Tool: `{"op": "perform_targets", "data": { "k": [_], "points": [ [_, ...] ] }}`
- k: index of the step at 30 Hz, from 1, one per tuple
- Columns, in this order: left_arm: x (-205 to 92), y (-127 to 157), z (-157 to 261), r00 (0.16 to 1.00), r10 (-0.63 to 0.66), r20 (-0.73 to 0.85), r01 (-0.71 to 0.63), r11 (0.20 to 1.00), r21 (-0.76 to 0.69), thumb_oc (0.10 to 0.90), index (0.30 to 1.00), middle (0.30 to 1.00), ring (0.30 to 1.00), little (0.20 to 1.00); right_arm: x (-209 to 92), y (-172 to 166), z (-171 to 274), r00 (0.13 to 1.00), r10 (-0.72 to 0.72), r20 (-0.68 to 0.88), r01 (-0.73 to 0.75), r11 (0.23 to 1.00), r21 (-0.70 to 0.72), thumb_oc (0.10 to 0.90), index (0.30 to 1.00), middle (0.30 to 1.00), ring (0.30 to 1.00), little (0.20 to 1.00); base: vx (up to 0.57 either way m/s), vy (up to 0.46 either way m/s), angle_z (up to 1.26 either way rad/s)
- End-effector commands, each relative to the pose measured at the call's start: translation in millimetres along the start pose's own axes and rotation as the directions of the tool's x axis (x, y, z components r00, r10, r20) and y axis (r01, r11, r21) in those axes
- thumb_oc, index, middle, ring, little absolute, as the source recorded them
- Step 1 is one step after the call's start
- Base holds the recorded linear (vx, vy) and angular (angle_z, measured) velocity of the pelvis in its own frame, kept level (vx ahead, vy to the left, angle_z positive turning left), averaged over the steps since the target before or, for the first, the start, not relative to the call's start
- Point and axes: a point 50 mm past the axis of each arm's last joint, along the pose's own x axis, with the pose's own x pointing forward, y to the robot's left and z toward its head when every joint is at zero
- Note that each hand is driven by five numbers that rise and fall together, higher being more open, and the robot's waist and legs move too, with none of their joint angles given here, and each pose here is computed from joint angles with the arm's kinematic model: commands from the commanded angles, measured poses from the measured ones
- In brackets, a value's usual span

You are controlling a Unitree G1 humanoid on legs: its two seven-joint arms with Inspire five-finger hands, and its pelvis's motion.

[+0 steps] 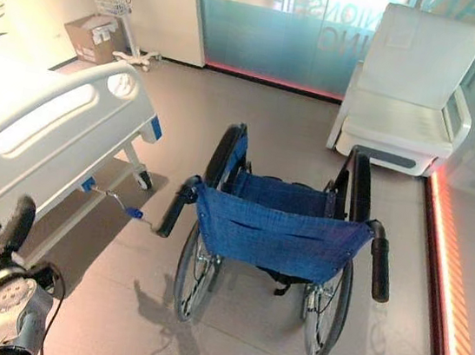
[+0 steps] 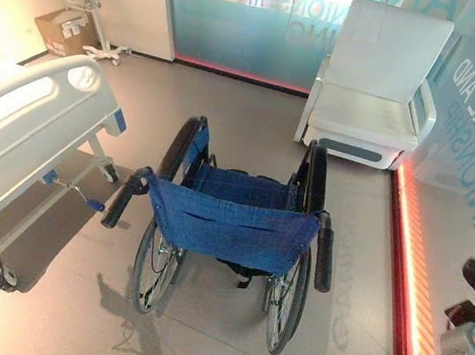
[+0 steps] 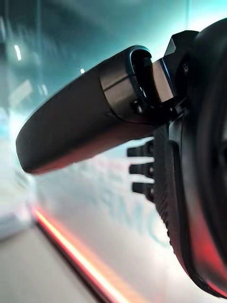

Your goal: Push the wheelchair next to the bed

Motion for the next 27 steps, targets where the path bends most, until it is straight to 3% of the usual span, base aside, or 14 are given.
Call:
{"op": "perform_targets", "data": {
  "k": [1,6,8,13,19,27],
  "points": [
    [7,-15,56,0.975,-0.093,0.201,0.095,0.995,-0.001,0.8,0.9,0.9,0.9,0.9,1,27,43,0.974,0.091,0.205,-0.079,0.995,-0.069,0.8,0.9,0.9,0.9,0.9,0.06,0.037,-0.04],
    [-2,-40,76,0.931,-0.287,0.224,0.301,0.953,-0.033,0.8,0.9,0.9,0.9,0.9,-11,55,57,0.934,0.288,0.211,-0.279,0.957,-0.074,0.8,0.9,0.9,0.9,0.9,0.01,0.01,-0.01],
    [-11,-59,84,0.863,-0.458,0.215,0.474,0.88,-0.028,0.8,0.9,0.9,0.9,0.9,-20,75,60,0.877,0.449,0.172,-0.446,0.893,-0.06,0.8,0.9,0.9,0.9,0.9,0.0,0.0,0.0],
    [-25,-74,81,0.762,-0.632,0.14,0.636,0.771,0.02,0.8,0.9,0.9,0.9,0.9,-35,91,56,0.787,0.611,0.087,-0.616,0.787,0.042,0.8,0.9,0.9,0.9,0.9,-0.01,-0.007,0.0],
    [-21,-77,77,0.726,-0.688,0.024,0.677,0.72,0.154,0.8,0.9,0.9,0.9,0.9,-40,97,53,0.759,0.651,0.009,-0.65,0.756,0.078,0.8,0.9,0.9,0.9,0.9,-0.03,-0.003,0.0],
    [-31,-93,71,0.59,-0.797,-0.131,0.807,0.585,0.078,0.8,0.9,0.9,0.9,0.9,-44,104,55,0.753,0.657,-0.034,-0.645,0.748,0.157,0.8,0.9,0.9,0.9,0.9,-0.03,0.012,-0.03]
  ]
}}
